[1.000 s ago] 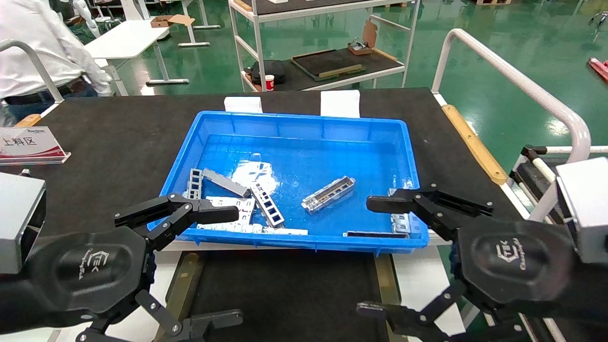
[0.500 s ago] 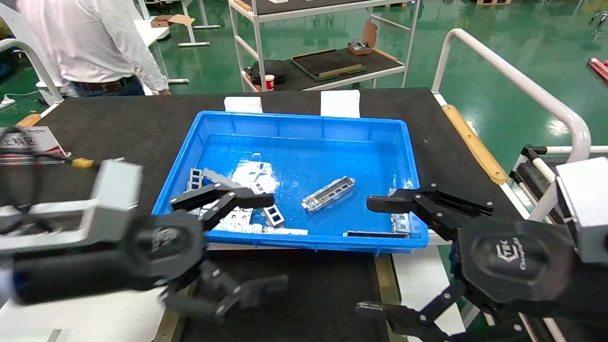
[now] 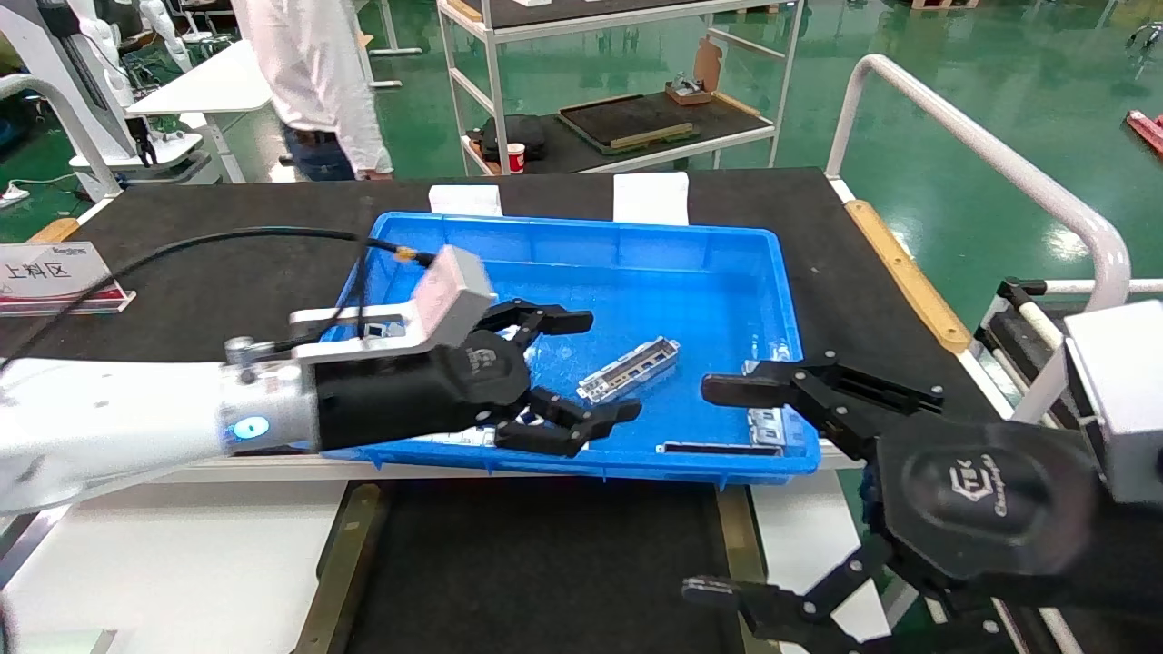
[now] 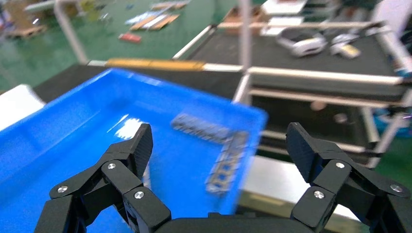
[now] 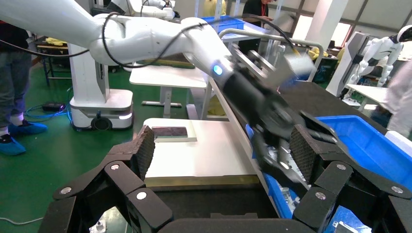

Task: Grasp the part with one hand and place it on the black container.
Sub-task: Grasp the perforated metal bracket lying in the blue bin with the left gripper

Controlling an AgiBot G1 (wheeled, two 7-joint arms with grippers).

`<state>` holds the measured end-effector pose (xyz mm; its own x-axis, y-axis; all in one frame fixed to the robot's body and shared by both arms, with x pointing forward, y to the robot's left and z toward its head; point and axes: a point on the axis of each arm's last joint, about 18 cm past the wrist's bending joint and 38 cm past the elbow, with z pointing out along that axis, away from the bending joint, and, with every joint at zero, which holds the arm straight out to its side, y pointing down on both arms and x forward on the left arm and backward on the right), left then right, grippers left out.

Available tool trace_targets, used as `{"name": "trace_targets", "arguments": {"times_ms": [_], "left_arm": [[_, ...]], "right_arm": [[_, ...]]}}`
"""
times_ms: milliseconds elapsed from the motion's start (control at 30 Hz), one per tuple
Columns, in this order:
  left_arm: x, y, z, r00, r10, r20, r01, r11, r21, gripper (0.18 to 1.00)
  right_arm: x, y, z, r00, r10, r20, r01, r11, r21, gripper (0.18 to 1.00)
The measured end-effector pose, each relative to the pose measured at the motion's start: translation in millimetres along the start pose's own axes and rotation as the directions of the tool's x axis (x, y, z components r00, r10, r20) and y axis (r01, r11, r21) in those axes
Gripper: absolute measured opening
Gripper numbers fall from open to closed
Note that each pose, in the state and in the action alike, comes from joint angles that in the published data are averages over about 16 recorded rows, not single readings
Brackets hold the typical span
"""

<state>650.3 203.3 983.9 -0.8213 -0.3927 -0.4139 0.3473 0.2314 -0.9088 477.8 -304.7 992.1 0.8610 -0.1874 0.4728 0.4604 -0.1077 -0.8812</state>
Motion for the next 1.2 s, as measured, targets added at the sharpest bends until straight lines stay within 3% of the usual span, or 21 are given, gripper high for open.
{"name": "trace_targets", "arguments": {"times_ms": [267,500,1200], "left_arm": [[-30,19,55,0.994,-0.018,0.104,0.028,0.996,-0.091,1.001],[-39,35,84,0.985,-0.025,0.171,0.051,0.987,-0.152,1.001],[-38,63,109,0.961,-0.041,0.274,0.104,0.970,-0.222,0.986]], "right_arm": [[0,0,0,1.000,0.000,0.000,0.000,1.000,0.000,1.001],[0,0,0,1.000,0.000,0.000,0.000,1.000,0.000,1.001],[0,0,0,1.000,0.000,0.000,0.000,1.000,0.000,0.973]]}}
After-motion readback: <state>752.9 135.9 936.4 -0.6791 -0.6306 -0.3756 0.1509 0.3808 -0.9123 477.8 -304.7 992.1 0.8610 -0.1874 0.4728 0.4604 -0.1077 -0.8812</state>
